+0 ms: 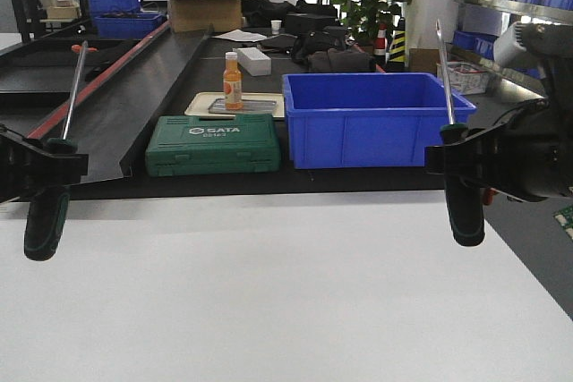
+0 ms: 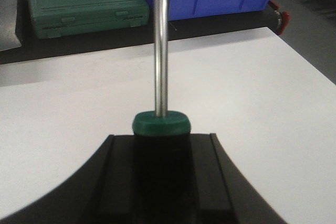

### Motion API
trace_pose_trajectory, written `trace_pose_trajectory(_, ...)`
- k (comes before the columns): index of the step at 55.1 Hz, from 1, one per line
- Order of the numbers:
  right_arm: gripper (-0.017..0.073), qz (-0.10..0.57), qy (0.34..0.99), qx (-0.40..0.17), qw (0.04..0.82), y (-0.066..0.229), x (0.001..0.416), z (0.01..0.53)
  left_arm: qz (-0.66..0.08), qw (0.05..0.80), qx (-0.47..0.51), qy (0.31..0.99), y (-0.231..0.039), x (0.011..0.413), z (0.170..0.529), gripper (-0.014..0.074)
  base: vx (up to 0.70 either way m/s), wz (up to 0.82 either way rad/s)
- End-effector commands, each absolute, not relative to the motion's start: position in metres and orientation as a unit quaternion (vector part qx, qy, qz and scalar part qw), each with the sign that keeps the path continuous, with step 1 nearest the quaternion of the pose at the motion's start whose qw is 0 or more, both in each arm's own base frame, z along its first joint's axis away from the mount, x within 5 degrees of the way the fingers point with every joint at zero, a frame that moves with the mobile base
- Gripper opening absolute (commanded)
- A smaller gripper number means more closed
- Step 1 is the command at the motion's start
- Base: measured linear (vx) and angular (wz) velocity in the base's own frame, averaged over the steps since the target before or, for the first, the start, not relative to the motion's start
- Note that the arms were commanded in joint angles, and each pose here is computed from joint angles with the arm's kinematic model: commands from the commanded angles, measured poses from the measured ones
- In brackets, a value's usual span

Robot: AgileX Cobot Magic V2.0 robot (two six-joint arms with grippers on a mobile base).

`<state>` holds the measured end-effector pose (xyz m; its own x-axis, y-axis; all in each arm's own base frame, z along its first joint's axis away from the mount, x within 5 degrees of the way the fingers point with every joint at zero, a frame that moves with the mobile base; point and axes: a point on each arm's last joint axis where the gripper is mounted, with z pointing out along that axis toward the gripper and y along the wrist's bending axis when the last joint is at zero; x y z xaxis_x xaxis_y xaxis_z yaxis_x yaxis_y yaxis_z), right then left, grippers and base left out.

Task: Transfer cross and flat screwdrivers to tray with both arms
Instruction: 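Hold both screwdrivers and drive the base away from the table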

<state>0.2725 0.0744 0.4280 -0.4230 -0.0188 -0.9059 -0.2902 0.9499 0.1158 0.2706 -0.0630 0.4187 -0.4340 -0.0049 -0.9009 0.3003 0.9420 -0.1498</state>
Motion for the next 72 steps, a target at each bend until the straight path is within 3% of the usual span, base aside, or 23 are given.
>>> trace_pose_trajectory(1,-0.0008,0.134,0.789,-0.082,0.594,0.07,0.2647,0.4567,-0.158,0.58,0.072,0.796,-0.0622,0.2648,0.4431,-0.0006,-0.26,-0.17)
trace_pose_trajectory(22,-0.0008,0.133,0.789,-0.082,0.594,0.07,0.2646,0.4566,-0.158,0.581,0.072,0.795,-0.0621,0.2637,0.4439,-0.0006,-0.23,-0.4)
trace_pose_trajectory(72,-0.0008,0.134,0.789,-0.082,0.593,0.07,0.2646,0.4566,-0.158,0.581,0.072,0.795,-0.0621,0.2637,0.4439,-0.0006,-0.07,-0.75)
